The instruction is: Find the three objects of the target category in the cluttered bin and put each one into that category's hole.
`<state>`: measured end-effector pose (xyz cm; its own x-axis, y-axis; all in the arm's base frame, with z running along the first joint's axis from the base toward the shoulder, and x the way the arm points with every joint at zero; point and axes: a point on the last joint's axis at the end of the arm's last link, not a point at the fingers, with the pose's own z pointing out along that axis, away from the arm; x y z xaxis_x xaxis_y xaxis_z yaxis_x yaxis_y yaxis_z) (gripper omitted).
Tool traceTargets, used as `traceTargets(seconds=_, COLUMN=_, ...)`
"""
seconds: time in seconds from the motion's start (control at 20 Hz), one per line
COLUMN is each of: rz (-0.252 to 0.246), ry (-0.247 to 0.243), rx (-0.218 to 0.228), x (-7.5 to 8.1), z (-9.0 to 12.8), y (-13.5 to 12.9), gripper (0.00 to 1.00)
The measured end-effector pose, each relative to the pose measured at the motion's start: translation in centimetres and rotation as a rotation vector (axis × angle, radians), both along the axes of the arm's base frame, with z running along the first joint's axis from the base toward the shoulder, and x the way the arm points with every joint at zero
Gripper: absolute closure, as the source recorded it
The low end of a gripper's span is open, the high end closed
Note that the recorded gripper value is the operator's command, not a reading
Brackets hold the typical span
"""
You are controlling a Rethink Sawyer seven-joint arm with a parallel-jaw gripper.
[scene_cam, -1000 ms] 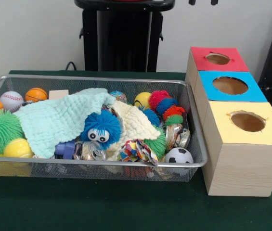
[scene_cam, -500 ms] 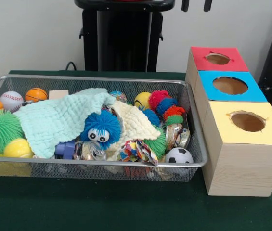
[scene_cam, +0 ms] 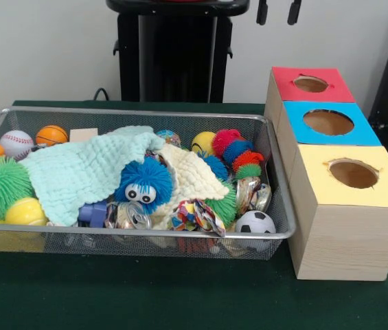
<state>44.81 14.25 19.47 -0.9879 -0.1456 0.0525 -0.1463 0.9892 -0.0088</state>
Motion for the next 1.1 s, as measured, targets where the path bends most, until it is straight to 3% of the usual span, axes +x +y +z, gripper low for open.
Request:
traceTargets(seconds=0.5, rz=0.000, ry=-0.015, rx=0.000, x=0.9, z=0.2, y=0.0, gripper=0.00)
traceTargets(seconds=1.1, rz=-0.049, ry=-0.044, rx=0.000, x=2.0, z=1.3, y=-2.2, gripper=0.00)
